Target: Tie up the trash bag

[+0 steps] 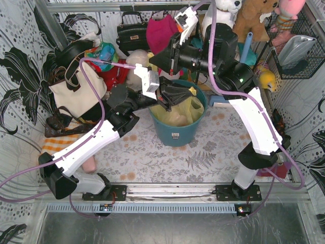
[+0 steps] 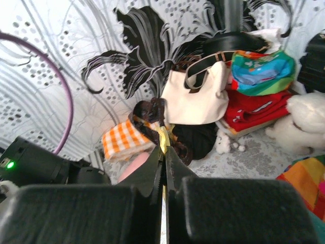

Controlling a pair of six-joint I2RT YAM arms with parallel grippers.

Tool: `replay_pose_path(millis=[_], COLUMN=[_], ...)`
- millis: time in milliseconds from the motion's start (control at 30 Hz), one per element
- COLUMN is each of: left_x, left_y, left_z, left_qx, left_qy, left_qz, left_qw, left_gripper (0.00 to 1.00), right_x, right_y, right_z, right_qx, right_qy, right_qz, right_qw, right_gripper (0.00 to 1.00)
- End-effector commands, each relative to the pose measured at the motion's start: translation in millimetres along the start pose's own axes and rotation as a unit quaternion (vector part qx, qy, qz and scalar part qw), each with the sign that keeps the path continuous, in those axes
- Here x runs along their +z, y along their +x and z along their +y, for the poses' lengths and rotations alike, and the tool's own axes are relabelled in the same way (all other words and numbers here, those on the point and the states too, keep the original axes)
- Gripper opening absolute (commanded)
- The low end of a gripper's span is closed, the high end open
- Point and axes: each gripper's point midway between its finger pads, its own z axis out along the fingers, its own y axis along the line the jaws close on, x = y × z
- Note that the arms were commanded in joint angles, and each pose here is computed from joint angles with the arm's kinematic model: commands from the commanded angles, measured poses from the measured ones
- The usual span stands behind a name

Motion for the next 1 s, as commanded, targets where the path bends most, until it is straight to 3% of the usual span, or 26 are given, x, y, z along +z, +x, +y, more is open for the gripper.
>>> replay_pose_path(millis=[0, 367, 967], left_x=[0, -17, -41], left_y=[-34, -45, -47], left_z=[18, 47, 51], left_qx=[0.048, 0.060, 0.055], left_qy=[-0.047, -0.134, -0.178], left_qz=[-0.043, -0.084, -0.108], left_qw=[0.997, 0.986, 0.977], left_gripper=[0.00, 0.00, 0.00], right_x=[-15, -42, -84], right_y=[-33, -25, 9], right_z=[-12, -39, -70], right_qx=[0.000, 0.044, 0.094], right_qy=[0.064, 0.164, 0.247], right_qz=[-0.063, -0.075, -0.121], right_qw=[0.996, 0.983, 0.957], right_gripper=[0.00, 0.00, 0.00])
